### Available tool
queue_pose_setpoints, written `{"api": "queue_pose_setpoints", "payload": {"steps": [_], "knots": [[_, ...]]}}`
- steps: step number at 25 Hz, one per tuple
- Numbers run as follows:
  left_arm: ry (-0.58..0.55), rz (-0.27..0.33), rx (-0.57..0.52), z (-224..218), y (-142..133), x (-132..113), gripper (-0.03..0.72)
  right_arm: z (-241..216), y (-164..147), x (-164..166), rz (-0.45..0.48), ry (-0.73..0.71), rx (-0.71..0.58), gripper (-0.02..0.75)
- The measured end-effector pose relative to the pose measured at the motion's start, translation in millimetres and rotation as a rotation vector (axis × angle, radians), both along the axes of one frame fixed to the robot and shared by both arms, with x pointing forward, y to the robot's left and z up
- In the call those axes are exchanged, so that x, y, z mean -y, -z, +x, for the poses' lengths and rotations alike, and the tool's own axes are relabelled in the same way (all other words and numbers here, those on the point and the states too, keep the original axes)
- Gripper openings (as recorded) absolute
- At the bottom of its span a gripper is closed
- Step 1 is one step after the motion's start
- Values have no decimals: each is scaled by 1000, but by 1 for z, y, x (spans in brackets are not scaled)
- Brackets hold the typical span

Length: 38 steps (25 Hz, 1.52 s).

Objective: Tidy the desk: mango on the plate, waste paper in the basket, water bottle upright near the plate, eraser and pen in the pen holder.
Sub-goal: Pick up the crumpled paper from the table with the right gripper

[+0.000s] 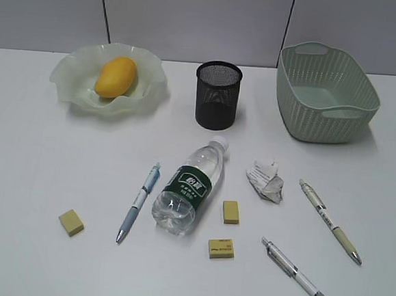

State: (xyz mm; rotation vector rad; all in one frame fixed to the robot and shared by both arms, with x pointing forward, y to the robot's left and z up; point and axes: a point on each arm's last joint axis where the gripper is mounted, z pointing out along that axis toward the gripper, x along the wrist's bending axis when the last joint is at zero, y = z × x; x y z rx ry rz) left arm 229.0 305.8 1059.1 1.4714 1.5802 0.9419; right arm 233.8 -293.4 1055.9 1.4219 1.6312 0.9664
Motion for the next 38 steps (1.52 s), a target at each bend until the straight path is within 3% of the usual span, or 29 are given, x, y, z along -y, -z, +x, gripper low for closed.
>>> {"api": "queue_pose_setpoints", "payload": {"steps": [13,25,38], "knots": [[0,0,1,0,0,0,454,112,-12,-9,111,-32,-503,445],[0,0,2,0,0,0,434,212,-21,-10,118,-17,-662,445],[0,0,2,0,0,0,428,260,-28,-11,150,7,-743,445]]}}
